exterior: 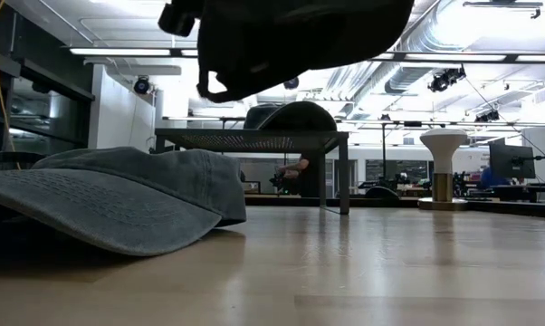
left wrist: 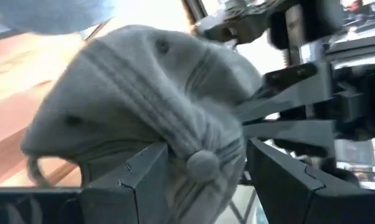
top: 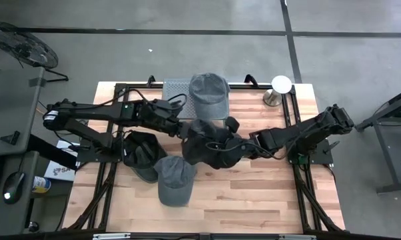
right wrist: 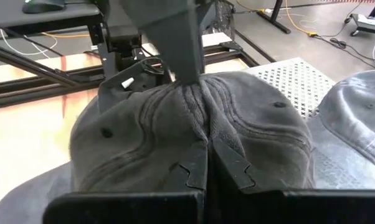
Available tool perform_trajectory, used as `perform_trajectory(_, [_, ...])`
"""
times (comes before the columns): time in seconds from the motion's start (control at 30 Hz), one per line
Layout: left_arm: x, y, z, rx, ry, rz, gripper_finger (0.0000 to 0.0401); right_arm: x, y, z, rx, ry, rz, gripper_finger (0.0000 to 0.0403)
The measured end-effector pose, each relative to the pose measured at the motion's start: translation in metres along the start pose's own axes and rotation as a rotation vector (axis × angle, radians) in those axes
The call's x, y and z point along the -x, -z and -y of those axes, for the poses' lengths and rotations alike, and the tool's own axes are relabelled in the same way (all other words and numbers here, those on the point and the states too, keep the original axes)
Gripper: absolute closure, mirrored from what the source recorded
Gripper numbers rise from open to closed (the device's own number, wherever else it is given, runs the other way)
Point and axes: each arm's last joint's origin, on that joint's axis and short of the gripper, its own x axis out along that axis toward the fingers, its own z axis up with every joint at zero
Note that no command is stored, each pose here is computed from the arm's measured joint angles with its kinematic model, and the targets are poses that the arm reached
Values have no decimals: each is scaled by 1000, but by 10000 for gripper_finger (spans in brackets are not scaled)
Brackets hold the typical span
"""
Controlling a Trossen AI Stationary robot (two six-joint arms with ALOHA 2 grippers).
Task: Pick & Place hat
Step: Put the right black cap on the shelf
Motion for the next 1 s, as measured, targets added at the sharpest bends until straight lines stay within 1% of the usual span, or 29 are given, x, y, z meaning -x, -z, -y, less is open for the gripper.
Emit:
perform_trajectory(0.1, [-4, 0, 0, 4, 1, -3, 190, -1, 0, 1, 5, -1, -6, 403])
perform_trajectory(0.17, [-6, 1, -3, 19, -22, -16, 190, 0, 1, 1, 6, -2, -8, 403])
perform_trajectory(0.23, [-6, 1, -2, 28, -15, -12, 190, 0, 1, 1, 8, -2, -10, 403])
perform_trajectory(0.33, [-5, 1, -2, 30, -16, -7, 198, 0, 1, 1, 8, -2, -11, 403])
perform_trajectory(0.47, [-5, 1, -2, 30, -17, -4, 235, 0, 1, 1, 10, -1, -12, 403])
perform_trajectory(0.77, [-5, 1, -2, 25, -14, -9, 353, -1, 1, 1, 11, -5, -14, 403])
perform_trajectory(1.0, [-5, 1, -1, -1, -11, -17, 356, -1, 1, 0, 14, -11, -16, 399])
